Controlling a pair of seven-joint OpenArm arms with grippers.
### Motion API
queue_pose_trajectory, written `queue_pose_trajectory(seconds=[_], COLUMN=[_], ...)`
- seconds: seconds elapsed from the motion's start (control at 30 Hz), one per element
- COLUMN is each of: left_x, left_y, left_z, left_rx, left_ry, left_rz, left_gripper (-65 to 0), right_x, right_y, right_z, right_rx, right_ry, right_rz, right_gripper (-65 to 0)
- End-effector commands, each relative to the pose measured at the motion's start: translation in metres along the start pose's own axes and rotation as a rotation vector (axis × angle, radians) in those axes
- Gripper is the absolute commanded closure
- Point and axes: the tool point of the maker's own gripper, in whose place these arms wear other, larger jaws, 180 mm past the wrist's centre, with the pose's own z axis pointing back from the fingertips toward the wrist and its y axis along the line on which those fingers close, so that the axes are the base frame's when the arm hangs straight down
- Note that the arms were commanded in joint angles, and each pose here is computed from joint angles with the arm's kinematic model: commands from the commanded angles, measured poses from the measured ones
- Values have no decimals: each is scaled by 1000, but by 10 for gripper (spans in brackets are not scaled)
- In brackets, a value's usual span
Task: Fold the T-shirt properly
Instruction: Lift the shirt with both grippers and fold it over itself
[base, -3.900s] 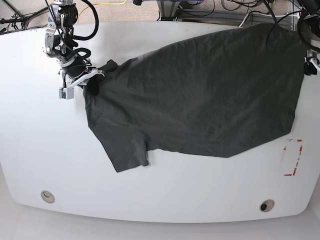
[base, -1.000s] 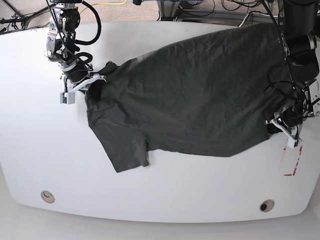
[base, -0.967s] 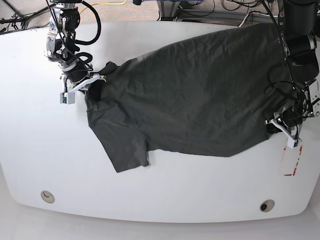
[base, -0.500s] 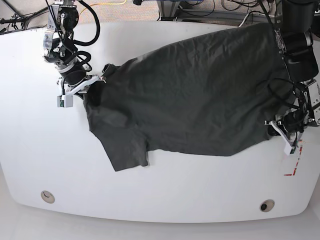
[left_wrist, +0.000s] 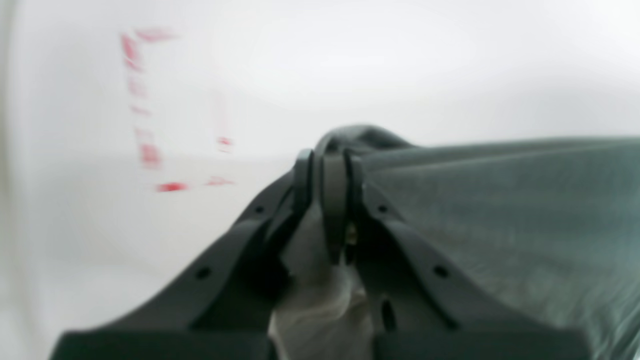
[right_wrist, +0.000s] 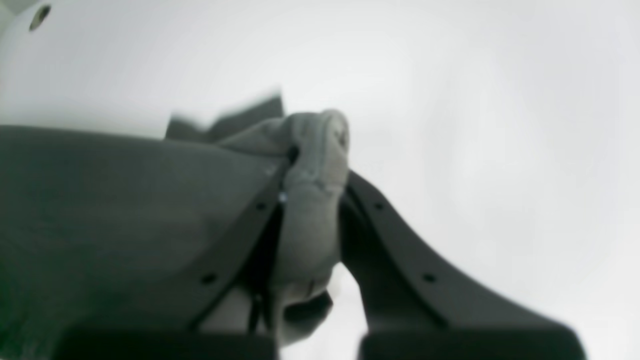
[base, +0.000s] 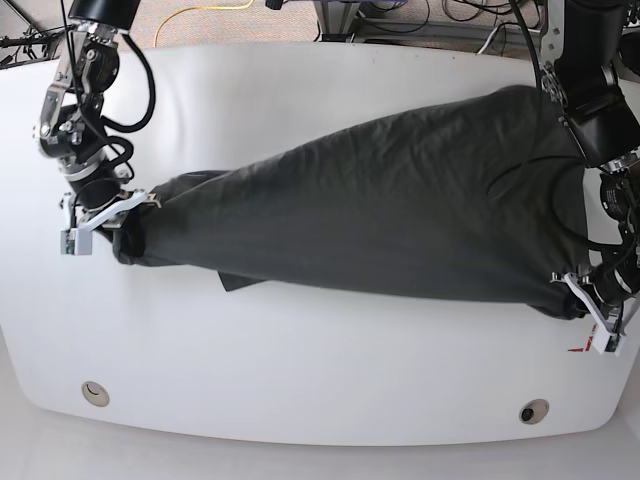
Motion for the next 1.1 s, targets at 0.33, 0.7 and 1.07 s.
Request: queue_pose_trajectory(seconds=[0.33, 0.7, 1.07], left_x=[130, 219, 297], left_y=[14, 28, 38], left_z=[68, 134, 213], left_rx=[116, 190, 220], left_ry=[-275, -502, -725], left_rz=[-94, -118, -68], left_gripper=[0, 0, 0], right_x=[130, 240, 358], right_y=[-17, -19, -5], right_z=[-19, -22, 13], right_rx=[-1, 5, -45], right_ry=[-174, -252, -360], right_rz=[234, 405, 586], right_gripper=[0, 0, 0])
